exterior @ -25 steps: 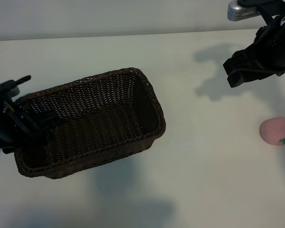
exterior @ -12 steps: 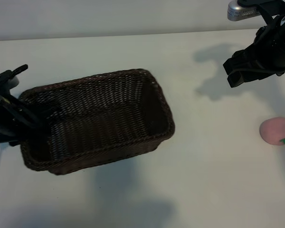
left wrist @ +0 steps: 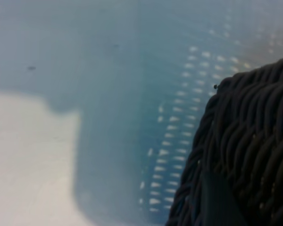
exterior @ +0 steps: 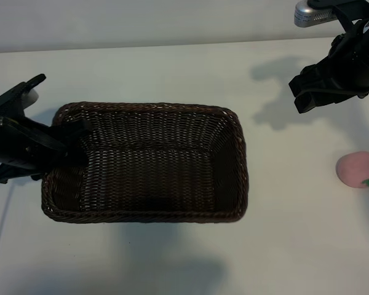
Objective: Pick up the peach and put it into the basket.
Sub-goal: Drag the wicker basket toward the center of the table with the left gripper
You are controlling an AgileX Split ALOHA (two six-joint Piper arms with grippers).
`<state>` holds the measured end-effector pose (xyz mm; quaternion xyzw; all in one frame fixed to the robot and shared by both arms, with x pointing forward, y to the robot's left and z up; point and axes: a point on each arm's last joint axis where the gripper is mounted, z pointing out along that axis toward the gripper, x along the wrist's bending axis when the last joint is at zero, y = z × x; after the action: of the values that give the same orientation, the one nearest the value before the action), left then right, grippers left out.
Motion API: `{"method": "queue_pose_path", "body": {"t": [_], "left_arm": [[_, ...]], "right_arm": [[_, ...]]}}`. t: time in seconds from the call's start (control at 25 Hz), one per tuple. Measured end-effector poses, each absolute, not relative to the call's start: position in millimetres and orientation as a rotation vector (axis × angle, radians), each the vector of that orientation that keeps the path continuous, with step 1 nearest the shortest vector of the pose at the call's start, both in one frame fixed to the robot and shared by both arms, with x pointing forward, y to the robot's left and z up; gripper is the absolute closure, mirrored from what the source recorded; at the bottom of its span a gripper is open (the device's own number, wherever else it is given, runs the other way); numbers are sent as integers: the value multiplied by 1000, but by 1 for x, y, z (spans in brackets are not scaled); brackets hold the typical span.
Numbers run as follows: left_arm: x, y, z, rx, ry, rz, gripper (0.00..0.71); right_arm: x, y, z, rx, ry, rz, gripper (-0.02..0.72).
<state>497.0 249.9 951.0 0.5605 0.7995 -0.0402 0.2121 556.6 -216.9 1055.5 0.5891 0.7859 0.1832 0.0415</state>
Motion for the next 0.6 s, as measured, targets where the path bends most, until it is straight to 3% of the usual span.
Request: {"method": "queue_pose_path", "body": {"t": [0.16, 0.6], "left_arm": [[498, 249, 952, 1528, 2192, -150, 378], [504, 273, 958, 1415, 2095, -221, 378]], "right_arm": [[557, -217, 1056, 1803, 2406, 561, 108], [556, -217, 1055, 1805, 2407, 561, 108]]}}
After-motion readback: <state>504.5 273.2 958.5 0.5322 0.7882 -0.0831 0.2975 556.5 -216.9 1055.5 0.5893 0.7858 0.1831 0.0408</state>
